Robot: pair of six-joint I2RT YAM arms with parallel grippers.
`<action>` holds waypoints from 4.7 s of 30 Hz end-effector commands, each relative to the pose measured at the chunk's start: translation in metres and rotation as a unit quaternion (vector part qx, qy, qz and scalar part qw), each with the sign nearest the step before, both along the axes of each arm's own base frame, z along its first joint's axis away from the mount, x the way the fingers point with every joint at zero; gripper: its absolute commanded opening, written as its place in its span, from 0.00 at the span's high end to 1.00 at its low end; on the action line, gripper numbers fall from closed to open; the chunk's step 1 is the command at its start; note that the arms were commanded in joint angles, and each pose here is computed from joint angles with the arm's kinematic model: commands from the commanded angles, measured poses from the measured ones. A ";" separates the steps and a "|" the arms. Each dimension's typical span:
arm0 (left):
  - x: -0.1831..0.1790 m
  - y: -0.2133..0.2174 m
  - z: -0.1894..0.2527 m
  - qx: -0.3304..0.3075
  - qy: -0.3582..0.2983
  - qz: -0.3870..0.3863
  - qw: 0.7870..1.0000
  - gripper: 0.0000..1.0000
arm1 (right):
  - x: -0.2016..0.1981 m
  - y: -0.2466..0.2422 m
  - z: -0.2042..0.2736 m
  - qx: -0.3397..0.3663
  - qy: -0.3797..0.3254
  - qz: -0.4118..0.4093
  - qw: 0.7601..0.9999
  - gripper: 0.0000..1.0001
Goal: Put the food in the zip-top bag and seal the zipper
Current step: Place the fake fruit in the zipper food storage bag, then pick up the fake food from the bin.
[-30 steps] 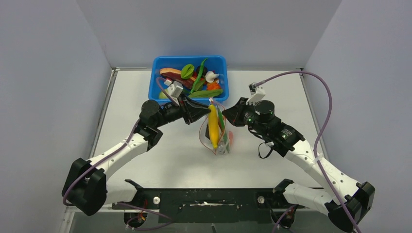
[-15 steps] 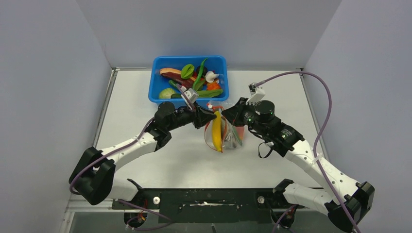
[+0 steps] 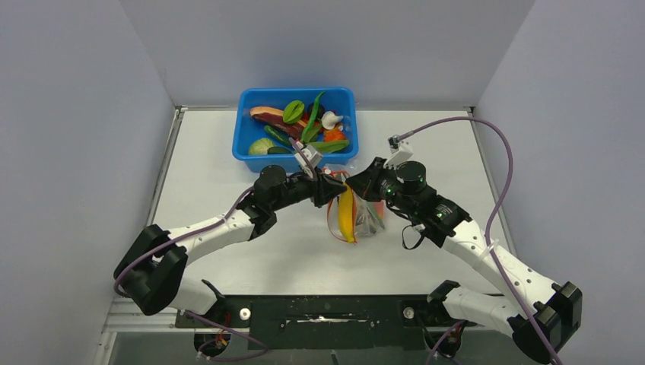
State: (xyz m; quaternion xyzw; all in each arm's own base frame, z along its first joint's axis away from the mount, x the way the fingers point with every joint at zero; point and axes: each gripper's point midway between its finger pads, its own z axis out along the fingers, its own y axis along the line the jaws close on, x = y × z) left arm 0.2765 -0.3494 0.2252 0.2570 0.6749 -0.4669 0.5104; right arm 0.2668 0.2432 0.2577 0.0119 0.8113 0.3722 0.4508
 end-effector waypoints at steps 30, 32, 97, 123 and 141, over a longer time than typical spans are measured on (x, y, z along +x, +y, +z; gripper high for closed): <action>0.015 0.037 0.047 0.017 -0.012 0.138 0.990 0.41 | 0.014 -0.040 0.025 0.027 -0.026 -0.108 0.993 1.00; 0.014 0.033 0.040 0.024 -0.005 0.128 0.991 0.40 | 0.012 -0.041 0.026 0.030 -0.027 -0.108 0.993 1.00; 0.108 0.139 0.049 0.170 0.009 0.317 0.933 0.28 | 0.008 -0.056 0.015 0.033 -0.025 -0.119 0.992 1.00; 0.295 0.225 0.004 0.013 0.111 0.596 0.795 0.41 | 0.009 -0.056 0.030 0.034 -0.028 -0.113 0.993 1.00; 0.351 0.259 -0.069 -0.138 0.232 0.635 0.724 0.43 | 0.010 -0.070 0.037 0.035 -0.045 -0.141 0.988 1.00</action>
